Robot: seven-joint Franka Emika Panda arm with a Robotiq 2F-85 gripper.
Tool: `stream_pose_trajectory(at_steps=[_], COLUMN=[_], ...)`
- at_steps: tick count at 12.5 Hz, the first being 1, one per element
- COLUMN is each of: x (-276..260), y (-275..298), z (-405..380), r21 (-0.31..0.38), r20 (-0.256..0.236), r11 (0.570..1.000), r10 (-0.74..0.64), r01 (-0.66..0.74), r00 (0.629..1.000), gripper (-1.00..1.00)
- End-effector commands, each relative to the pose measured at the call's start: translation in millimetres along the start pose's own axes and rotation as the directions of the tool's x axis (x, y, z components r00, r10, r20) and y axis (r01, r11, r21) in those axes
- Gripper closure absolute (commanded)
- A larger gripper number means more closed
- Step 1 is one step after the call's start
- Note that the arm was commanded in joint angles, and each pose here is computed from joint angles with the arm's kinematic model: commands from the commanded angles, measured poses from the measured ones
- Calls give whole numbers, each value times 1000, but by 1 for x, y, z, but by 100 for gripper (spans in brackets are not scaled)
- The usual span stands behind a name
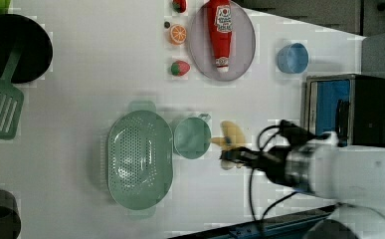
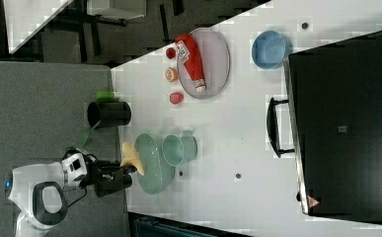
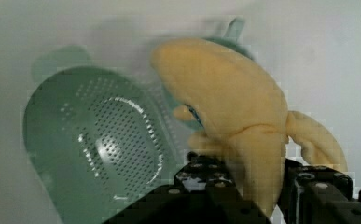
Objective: Pick Banana and place it in mug.
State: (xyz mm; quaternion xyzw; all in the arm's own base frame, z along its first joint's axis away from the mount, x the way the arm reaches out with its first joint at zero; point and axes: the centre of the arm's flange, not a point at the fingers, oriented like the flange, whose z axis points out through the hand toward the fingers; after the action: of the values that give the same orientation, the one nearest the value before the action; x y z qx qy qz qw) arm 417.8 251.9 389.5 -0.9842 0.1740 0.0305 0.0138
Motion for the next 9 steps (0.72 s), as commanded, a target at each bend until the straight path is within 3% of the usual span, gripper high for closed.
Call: stream_pose_trajectory(at_steps=[1, 4, 7, 8, 9], x=[22, 30, 38, 40, 42], y=[-1, -4, -7, -6, -8], z=[25, 56, 81, 88, 89], r21=[38, -17, 8, 9, 31], r20=[-6, -49, -30, -25, -32], r11=[969, 977, 974, 972, 972], r10=[245, 214, 225, 235, 236], r01=[-245, -215, -225, -235, -235], r00=[969, 976, 974, 972, 971], gripper=[37, 37, 37, 33, 15])
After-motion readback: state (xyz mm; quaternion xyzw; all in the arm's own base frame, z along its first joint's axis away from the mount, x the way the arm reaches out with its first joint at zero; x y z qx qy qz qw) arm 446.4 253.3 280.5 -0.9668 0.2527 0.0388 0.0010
